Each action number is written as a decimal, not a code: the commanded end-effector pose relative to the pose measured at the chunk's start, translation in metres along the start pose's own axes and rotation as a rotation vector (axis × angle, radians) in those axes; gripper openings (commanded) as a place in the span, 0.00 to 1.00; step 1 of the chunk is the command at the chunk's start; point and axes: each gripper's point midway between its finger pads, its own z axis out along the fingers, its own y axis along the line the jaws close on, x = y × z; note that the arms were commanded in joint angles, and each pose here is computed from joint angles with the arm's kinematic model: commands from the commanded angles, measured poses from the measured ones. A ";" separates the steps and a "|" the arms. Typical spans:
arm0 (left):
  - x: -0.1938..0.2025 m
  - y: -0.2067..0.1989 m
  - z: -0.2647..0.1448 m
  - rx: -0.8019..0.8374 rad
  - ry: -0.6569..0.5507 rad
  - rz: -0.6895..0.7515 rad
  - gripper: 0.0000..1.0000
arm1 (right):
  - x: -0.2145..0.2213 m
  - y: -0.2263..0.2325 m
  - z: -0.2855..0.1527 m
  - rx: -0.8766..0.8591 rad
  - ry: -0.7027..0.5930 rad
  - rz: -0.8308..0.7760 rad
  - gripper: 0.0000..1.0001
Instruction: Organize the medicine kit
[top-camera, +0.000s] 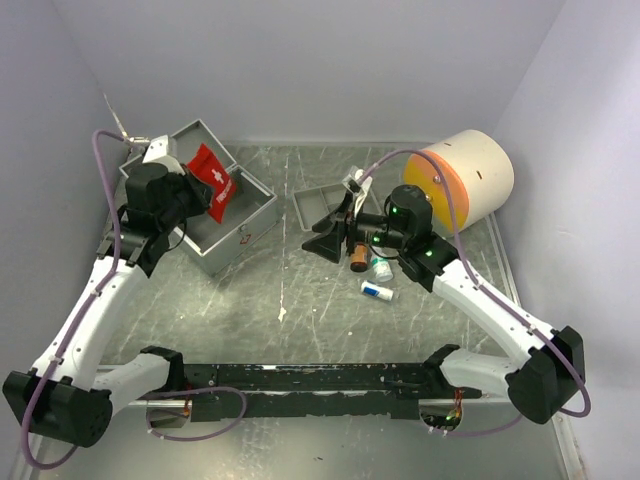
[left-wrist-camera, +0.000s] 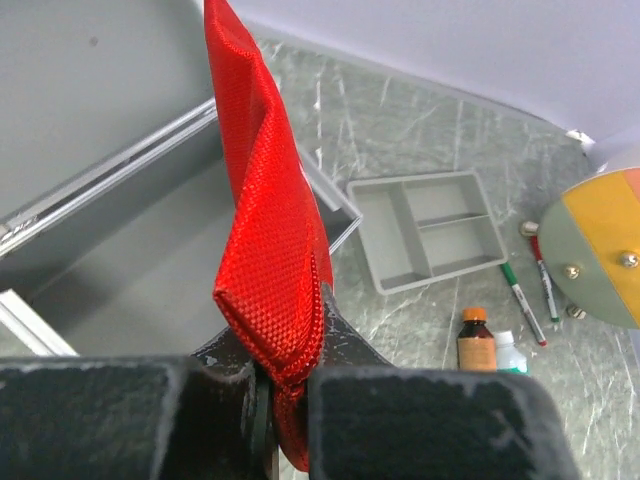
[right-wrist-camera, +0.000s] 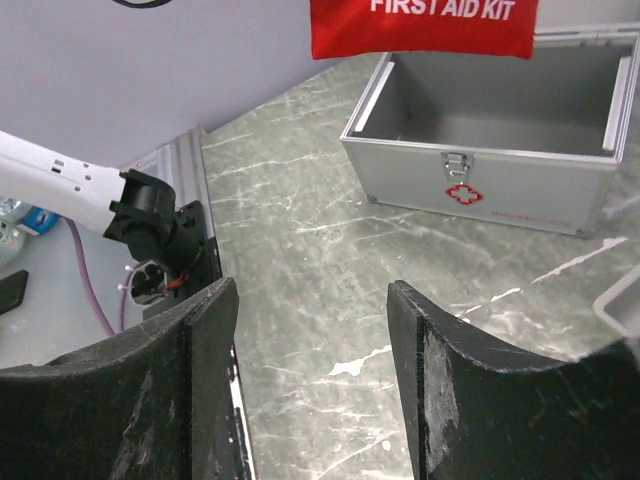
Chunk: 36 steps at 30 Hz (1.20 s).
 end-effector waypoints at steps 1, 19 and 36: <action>0.011 0.002 -0.006 0.031 0.118 -0.073 0.07 | 0.007 -0.003 0.002 0.015 0.027 0.083 0.60; 0.065 0.039 0.069 -0.090 0.312 -0.213 0.07 | 0.027 0.000 0.006 -0.026 0.039 0.169 0.55; 0.099 0.089 0.112 -0.200 0.379 -0.227 0.51 | 0.018 0.014 -0.003 -0.066 -0.014 0.125 0.52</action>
